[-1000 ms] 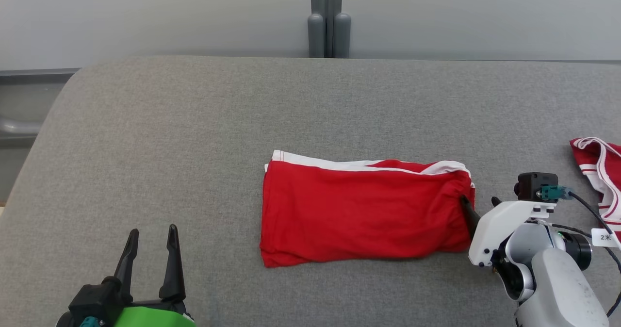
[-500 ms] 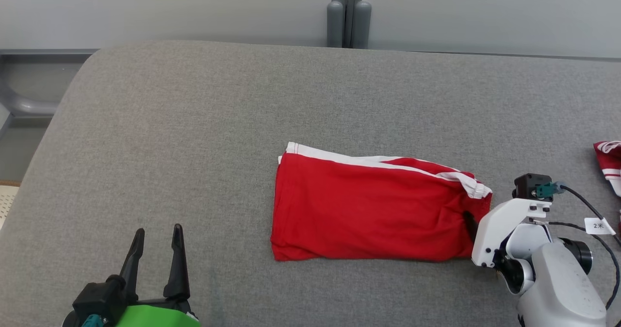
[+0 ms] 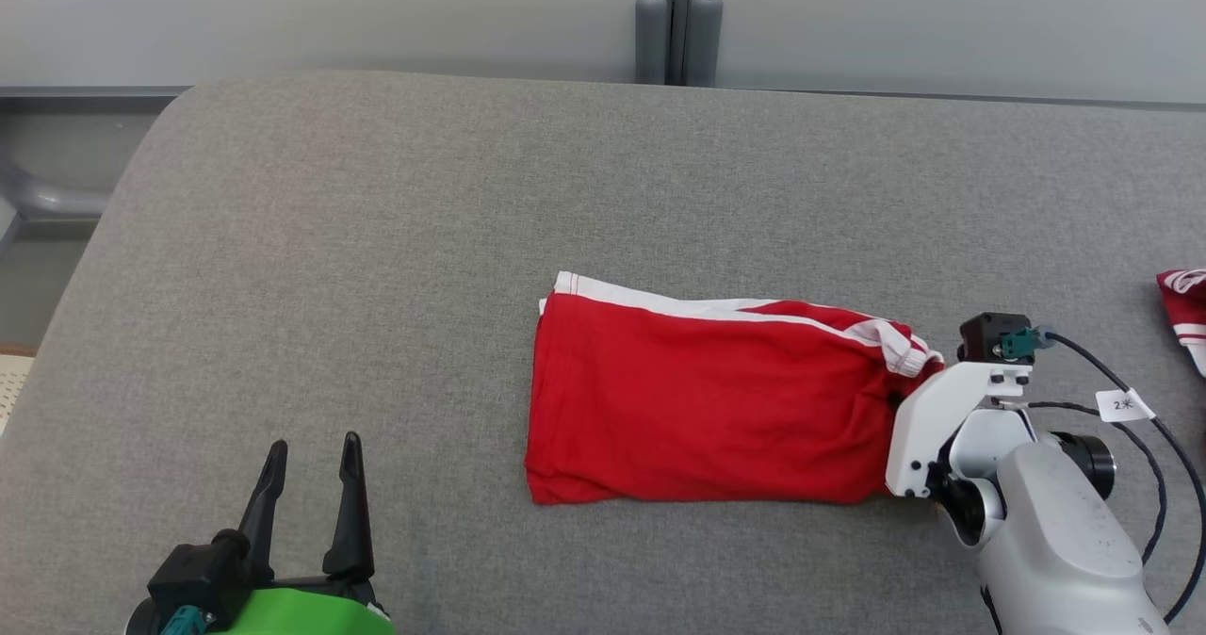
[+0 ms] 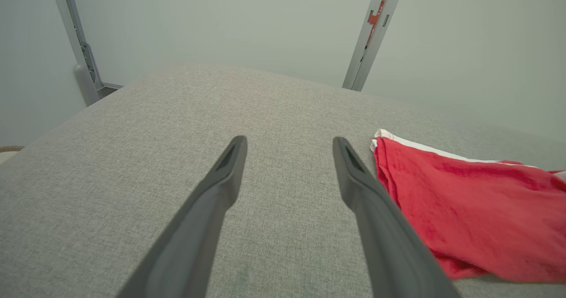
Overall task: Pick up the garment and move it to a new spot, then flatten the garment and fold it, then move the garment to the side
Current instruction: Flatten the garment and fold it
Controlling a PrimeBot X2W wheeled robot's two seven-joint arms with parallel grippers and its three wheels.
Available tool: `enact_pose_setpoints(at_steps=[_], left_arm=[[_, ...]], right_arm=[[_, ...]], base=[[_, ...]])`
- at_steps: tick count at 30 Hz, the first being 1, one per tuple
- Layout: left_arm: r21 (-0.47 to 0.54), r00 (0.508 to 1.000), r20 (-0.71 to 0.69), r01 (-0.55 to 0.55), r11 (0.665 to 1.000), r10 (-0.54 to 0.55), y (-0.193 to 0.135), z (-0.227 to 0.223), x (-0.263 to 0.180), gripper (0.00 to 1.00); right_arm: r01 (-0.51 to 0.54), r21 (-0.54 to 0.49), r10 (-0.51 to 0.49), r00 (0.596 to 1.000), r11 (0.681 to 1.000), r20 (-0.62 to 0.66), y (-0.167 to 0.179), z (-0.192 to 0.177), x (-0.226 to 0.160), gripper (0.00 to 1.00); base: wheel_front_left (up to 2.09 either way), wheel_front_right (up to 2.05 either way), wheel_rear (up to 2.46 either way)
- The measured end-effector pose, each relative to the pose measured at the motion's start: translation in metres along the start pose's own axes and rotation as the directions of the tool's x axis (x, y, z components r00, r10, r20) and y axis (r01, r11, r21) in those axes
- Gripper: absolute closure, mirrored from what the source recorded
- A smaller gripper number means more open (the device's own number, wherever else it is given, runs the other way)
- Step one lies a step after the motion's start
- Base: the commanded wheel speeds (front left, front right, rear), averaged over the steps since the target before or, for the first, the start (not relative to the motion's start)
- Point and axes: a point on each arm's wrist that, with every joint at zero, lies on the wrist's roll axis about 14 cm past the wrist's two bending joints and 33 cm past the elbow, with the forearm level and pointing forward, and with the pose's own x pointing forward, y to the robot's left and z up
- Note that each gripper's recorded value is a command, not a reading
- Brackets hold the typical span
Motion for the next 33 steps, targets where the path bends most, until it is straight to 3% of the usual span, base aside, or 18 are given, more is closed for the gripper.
enact_pose_setpoints(at_steps=[3, 9, 17, 20, 26, 33], left_arm=[[0.0, 1.0, -0.001, 0.003, 1.0, -0.003, -0.001, 0.0, 0.0, 0.0], [-0.005, 1.0, 0.003, 0.015, 1.0, -0.015, -0.005, 0.001, 0.001, 0.0], [-0.01, 0.999, 0.015, 0.03, 0.999, -0.03, -0.009, 0.004, 0.001, 0.0], [-0.01, 0.999, 0.019, 0.028, 1.0, -0.028, -0.009, 0.005, 0.0, 0.0], [-0.012, 1.0, 0.013, 0.021, 1.0, -0.021, -0.007, 0.003, 0.0, 0.0], [-0.013, 1.0, -0.004, 0.01, 1.0, -0.01, -0.004, -0.002, -0.002, 0.0]], right_arm=[[0.023, -0.027, -0.022, 0.999, 0.999, 0.024, -0.004, 0.008, -0.001, 1.0], [0.184, -0.095, -0.173, 0.979, 0.978, 0.11, -0.045, 0.048, -0.02, 1.0], [0.431, -0.129, -0.414, 0.9, 0.893, 0.138, -0.116, 0.085, -0.072, 1.0], [0.467, -0.129, -0.454, 0.883, 0.875, 0.122, -0.125, 0.092, -0.085, 1.0], [0.38, -0.154, -0.367, 0.924, 0.912, 0.107, -0.085, 0.106, -0.081, 1.0], [0.175, -0.225, -0.164, 0.984, 0.959, 0.065, -0.011, 0.105, -0.053, 1.0]], base=[[0.0, 0.0, 0.0], [0.0, 0.0, 0.0], [0.0, 0.0, 0.0], [0.0, 0.0, 0.0], [0.0, 0.0, 0.0], [0.0, 0.0, 0.0]])
